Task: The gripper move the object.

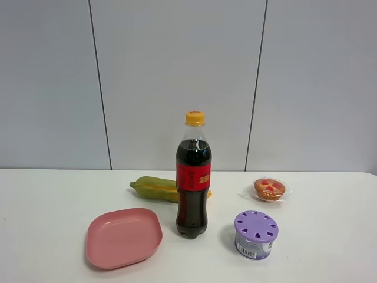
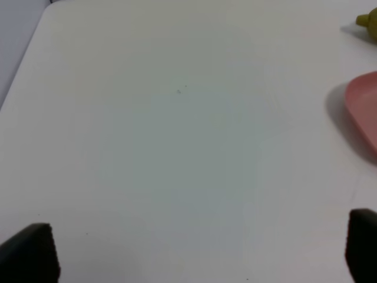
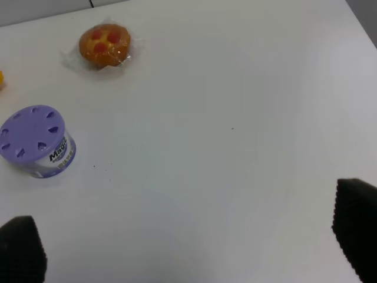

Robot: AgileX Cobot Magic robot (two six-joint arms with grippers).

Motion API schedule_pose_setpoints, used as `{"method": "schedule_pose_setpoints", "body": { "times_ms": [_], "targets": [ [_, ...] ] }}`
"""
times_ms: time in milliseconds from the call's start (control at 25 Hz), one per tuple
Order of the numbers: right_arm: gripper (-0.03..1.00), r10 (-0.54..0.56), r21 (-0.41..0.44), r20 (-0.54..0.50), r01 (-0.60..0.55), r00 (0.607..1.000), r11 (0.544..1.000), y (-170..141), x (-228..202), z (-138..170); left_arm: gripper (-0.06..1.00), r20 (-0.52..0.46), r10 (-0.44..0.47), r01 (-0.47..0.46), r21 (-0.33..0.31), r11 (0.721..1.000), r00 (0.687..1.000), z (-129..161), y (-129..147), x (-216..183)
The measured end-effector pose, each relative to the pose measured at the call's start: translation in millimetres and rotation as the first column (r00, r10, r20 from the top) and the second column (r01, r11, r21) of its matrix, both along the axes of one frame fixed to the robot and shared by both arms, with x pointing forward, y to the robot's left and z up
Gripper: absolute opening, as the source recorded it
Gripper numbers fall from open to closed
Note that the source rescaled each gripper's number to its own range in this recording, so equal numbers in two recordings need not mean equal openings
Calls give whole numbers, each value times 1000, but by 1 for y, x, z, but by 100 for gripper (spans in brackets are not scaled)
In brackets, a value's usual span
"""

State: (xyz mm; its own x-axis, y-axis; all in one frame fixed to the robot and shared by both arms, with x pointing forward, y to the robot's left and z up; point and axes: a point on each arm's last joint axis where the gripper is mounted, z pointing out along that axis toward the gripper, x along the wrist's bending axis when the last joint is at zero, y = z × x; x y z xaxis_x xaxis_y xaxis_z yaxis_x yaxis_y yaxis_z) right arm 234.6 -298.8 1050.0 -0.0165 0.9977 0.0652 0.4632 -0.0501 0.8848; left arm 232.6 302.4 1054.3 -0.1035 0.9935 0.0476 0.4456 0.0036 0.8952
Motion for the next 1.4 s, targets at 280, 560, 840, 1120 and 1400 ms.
{"method": "schedule_pose_setpoints", "body": {
  "times_ms": [280,560,840,1120,1400],
  "targets": [
    [100,0,0,0,0,1000,1000,0,0,0,100,0,0,0,-1,1000,1000,0,0,0],
    [100,0,0,0,0,1000,1000,0,0,0,100,0,0,0,-1,1000,1000,0,0,0],
    [100,0,0,0,0,1000,1000,0,0,0,100,0,0,0,-1,1000,1000,0,0,0],
    [100,0,0,0,0,1000,1000,0,0,0,100,0,0,0,-1,1000,1000,0,0,0],
    [100,0,0,0,0,1000,1000,0,0,0,100,0,0,0,-1,1000,1000,0,0,0]
  ]
}}
